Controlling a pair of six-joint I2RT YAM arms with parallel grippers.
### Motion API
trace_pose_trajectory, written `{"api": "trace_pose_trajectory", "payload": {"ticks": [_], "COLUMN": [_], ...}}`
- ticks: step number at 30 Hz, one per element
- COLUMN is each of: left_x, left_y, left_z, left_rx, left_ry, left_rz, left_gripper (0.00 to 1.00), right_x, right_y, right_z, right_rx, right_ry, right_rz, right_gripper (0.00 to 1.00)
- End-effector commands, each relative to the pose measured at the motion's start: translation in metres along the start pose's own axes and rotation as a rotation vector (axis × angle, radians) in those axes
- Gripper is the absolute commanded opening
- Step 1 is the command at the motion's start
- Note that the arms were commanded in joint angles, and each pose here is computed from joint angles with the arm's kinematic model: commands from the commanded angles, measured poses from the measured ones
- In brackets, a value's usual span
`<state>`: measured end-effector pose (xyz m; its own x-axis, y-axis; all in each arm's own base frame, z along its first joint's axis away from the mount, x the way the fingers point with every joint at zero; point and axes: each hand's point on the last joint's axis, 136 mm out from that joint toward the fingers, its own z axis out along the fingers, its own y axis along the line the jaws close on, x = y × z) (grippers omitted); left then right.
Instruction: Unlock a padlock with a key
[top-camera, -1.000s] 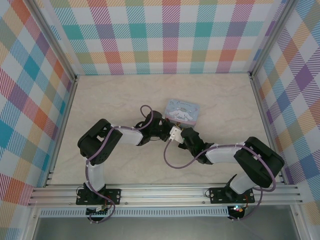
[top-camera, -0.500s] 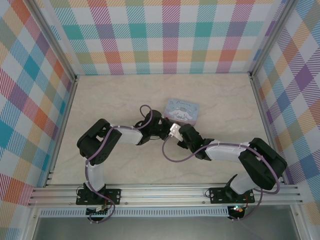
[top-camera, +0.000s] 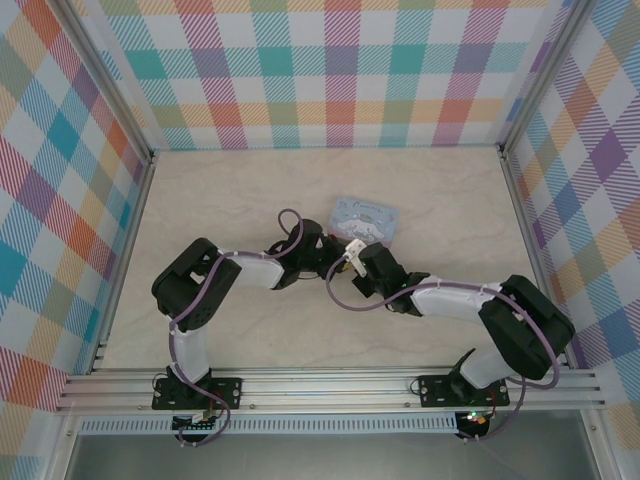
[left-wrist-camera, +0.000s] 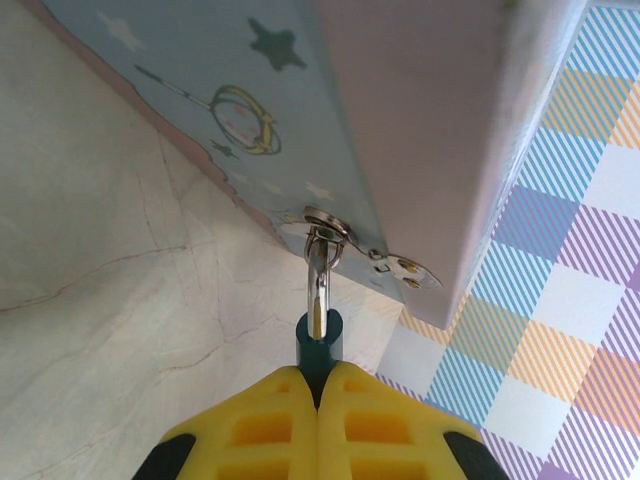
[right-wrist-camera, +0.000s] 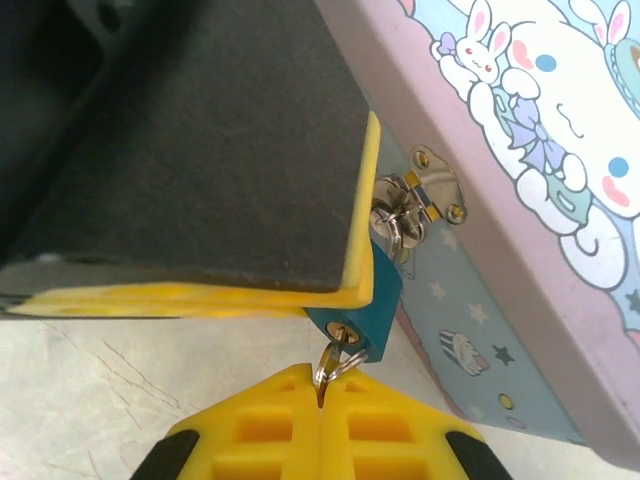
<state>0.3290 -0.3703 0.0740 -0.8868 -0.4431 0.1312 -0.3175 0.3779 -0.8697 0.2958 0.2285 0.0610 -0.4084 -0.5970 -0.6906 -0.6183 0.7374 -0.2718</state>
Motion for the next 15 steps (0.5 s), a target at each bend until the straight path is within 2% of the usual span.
{"api": "trace_pose_trajectory", "payload": {"ticks": [1,7,15], "left_x": [0.013,0.013,0.009], "left_y": [0.002,0.001,0.000], "left_z": [-0.001,0.000,-0.018], "left_rx": [-0.015,-0.009,-0.048], "left_ry": [0.022,0.025,-0.012], "left_rz": [0.041,0.044,0.103], "left_gripper": [0.00,0.00,0.28], "right_x": [-0.023,-0.017,0.004], "right_y": [0.014,0.011,0.009], "right_z": [-0.004,-0.005,0.000], "right_rx": [-0.117,-0.140,-0.146], "right_ry": [-0.133,-0.137,-0.095], "right_rz": [0.148,0.198,0.270], "right_gripper": [0.00,0.00,0.00]}}
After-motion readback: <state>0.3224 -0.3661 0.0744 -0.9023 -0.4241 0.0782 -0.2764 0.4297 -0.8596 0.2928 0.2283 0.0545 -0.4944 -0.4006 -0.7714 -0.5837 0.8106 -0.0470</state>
